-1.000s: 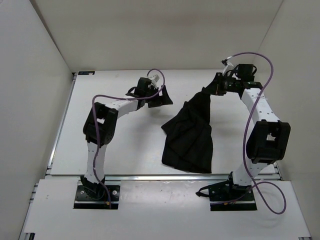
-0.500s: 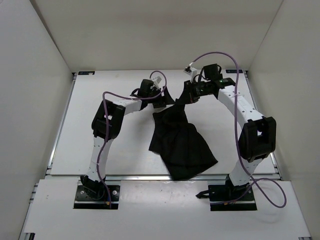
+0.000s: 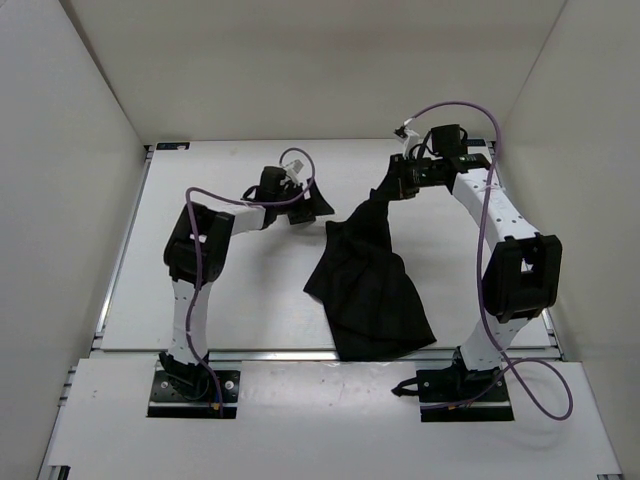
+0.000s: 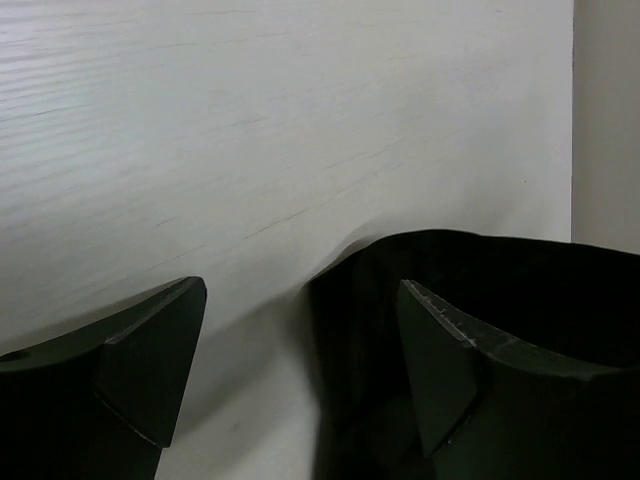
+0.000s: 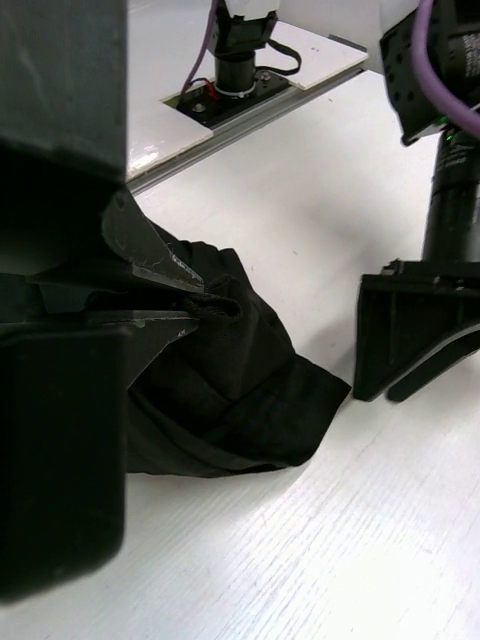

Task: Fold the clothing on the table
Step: Flatten the skirt out

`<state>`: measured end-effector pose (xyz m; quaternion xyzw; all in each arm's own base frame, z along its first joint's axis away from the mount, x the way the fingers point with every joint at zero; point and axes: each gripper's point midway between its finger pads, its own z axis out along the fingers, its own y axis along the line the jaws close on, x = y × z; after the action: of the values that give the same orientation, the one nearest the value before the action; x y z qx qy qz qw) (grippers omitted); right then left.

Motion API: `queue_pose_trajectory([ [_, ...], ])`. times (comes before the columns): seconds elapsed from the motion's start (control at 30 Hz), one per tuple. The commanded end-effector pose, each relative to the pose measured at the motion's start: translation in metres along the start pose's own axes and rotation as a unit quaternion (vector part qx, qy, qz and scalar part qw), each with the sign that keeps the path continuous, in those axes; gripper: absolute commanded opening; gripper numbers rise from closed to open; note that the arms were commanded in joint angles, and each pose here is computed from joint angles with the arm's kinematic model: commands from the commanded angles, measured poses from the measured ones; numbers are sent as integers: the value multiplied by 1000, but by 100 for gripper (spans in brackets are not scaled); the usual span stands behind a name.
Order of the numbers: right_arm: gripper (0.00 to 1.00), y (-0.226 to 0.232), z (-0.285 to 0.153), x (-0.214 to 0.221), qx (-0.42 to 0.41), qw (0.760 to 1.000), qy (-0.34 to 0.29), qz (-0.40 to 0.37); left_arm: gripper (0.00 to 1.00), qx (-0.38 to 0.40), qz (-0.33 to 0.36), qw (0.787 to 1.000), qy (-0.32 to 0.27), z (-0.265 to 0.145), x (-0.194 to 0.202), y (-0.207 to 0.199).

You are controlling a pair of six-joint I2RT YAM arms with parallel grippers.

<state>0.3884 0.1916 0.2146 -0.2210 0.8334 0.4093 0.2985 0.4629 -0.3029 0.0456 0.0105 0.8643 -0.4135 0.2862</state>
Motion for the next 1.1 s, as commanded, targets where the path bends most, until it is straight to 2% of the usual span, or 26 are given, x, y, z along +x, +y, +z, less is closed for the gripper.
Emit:
queue_pose_trajectory([
  [0.0, 0, 22, 2, -10, -18, 999, -6, -26, 88, -22, 4, 1000, -18, -27, -11, 8],
  [0.17, 0, 20, 9, -9, -17, 999, 4, -28, 85, -9, 0, 1000, 8, -21, 12, 3],
  [0.43, 0, 21, 3, -13, -13, 999, -5, -29, 84, 27, 6, 999, 43, -2, 42, -30],
  [0.5, 0, 23, 3, -14, -12, 999, -6, -30, 82, 23, 5, 999, 45, 2, 47, -28],
  [0.6, 0, 20, -1, -15, -8, 999, -10, -33, 75, 16, 0, 999, 46, 3, 52, -25],
  [0.8, 0, 23, -2, -16, -12, 999, -10, -35, 55, 1, -12, 999, 31, 4, 46, -14],
  [0.83, 0, 27, -2, -16, -15, 999, -10, -38, 47, 3, -9, 1000, 21, 3, 40, -17],
  [0.87, 0, 28, -1, -16, -18, 999, -10, -39, 31, 1, -11, 1000, 15, 3, 36, -14],
  [0.9, 0, 26, -3, -17, -13, 999, -12, -40, 23, 2, -10, 1000, 9, 3, 31, -16],
  [0.93, 0, 27, -5, -17, -11, 999, -13, -38, 0, 1, -14, 1000, 7, 3, 27, -14],
  [1.0, 0, 22, -3, -13, 2, 999, -7, -39, 0, 0, -3, 1000, -6, 1, 10, -20],
  [1.07, 0, -2, -9, -17, 65, 997, -11, -36, 0, -11, 11, 1000, -24, -8, -16, -22],
])
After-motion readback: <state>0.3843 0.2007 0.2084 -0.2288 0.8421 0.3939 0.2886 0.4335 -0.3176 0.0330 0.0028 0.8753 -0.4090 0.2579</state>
